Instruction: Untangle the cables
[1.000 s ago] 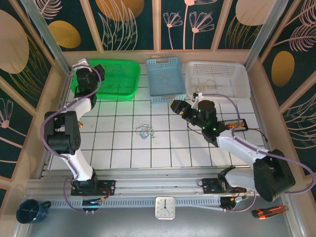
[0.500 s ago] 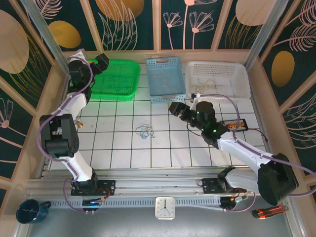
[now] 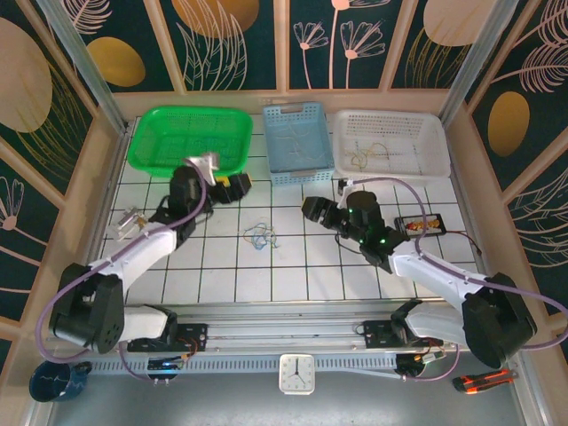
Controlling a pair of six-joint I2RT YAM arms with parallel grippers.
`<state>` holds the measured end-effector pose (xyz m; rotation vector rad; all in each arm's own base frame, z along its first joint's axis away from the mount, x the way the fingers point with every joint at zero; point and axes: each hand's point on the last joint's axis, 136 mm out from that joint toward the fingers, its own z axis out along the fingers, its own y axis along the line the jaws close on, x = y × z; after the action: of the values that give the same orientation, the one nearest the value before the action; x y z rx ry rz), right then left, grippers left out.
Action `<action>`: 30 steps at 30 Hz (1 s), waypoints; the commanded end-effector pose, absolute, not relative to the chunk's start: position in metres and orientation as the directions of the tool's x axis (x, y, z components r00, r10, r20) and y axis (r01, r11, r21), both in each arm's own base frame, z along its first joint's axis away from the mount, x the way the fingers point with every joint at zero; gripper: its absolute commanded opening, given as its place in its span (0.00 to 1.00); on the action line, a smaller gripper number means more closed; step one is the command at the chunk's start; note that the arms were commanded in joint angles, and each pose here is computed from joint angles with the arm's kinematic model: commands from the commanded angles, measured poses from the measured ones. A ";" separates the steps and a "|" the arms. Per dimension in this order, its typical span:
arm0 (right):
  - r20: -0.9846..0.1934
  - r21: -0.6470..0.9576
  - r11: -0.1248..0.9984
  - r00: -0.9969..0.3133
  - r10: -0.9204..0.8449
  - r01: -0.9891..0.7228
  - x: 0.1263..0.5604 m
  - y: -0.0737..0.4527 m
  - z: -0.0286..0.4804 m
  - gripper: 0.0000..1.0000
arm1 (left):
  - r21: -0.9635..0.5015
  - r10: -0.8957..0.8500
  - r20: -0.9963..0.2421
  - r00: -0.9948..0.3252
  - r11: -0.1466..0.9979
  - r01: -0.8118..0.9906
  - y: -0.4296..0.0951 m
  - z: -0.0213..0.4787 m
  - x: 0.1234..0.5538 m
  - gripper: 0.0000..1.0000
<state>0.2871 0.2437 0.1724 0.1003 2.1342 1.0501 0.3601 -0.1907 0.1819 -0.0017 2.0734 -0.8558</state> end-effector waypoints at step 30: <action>-0.598 0.669 0.697 -0.745 0.297 -0.259 0.271 0.271 0.139 0.70 | -0.429 -0.112 -0.621 -0.776 0.877 0.217 -0.232 0.059 0.301 0.28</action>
<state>0.2689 0.2708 0.1292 0.0294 2.2420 1.0034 0.2924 -0.2262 0.0526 0.0800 2.4112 -0.6395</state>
